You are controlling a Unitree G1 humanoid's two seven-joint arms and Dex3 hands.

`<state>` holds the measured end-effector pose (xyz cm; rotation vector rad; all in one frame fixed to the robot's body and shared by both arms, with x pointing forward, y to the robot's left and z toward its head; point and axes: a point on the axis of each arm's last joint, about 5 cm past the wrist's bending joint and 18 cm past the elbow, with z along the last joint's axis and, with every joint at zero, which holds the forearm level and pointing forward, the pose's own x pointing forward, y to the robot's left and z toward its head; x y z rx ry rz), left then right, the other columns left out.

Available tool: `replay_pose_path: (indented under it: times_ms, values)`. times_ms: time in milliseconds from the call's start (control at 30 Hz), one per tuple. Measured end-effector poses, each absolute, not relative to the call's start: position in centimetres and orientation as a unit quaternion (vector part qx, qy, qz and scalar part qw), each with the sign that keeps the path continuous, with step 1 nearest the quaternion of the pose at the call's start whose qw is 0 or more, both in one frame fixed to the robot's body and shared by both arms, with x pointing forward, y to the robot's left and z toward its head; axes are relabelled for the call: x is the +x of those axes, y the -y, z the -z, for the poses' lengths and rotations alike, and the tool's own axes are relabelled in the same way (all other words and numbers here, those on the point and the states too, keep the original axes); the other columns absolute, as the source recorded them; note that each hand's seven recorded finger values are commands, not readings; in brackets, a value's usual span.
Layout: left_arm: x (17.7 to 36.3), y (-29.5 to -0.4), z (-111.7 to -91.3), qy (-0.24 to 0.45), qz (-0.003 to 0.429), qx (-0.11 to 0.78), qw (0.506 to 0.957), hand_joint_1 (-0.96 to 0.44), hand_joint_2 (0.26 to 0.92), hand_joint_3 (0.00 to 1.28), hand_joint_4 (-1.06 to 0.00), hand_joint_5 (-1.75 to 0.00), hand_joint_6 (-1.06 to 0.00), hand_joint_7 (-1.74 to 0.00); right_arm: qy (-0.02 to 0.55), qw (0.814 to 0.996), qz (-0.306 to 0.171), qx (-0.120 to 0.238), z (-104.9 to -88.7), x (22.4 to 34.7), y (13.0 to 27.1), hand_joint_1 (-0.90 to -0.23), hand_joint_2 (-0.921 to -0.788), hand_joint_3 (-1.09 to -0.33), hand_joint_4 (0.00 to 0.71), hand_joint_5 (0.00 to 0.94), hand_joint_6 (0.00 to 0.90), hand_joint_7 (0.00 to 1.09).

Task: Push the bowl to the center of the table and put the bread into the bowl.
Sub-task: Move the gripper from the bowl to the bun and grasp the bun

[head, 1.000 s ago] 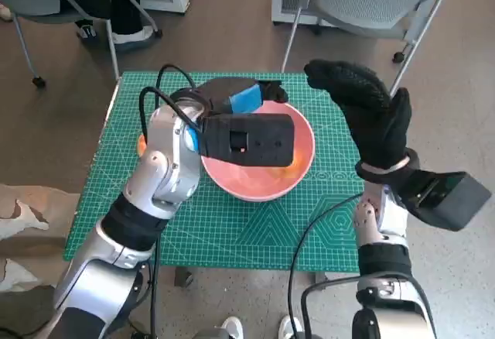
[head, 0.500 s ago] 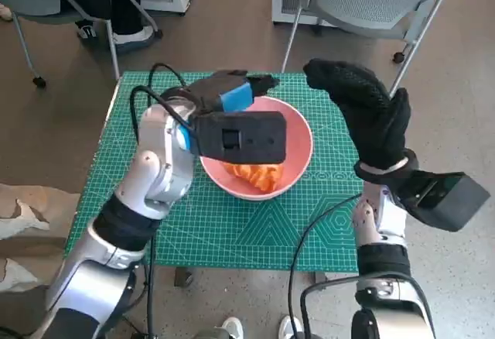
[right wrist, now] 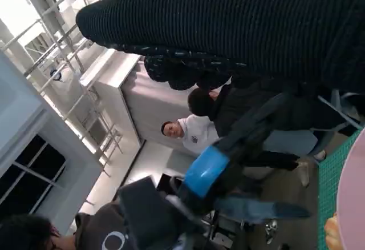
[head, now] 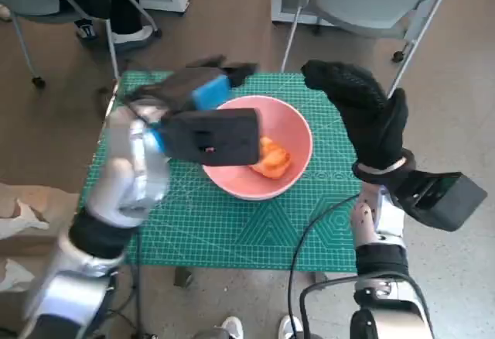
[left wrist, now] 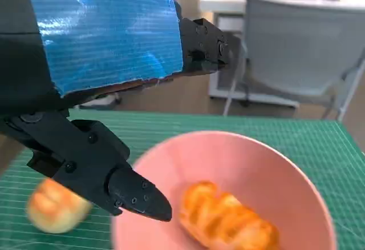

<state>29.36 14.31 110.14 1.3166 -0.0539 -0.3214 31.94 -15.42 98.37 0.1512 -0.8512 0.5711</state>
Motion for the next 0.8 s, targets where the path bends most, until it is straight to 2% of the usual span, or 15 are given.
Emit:
replay_pose_path:
  times_ms: [367,800]
  values:
    - [26.5,-18.3,-111.5,0.022,0.084,0.608,0.789,-0.21,0.684,0.02,0.00,0.00,-0.15,-0.05,0.409,0.868,-0.273,0.074,-98.5,31.9,15.6,-0.689,-0.921,-0.912,0.109,0.000,-0.001,0.36]
    - [26.2,-20.3,-109.3,-0.023,0.043,0.631,0.774,-0.12,0.684,0.01,0.00,0.00,-0.16,-0.03,0.407,0.867,-0.277,0.077,-98.4,31.9,15.3,-0.686,-0.921,-0.914,0.119,0.005,-0.001,0.36]
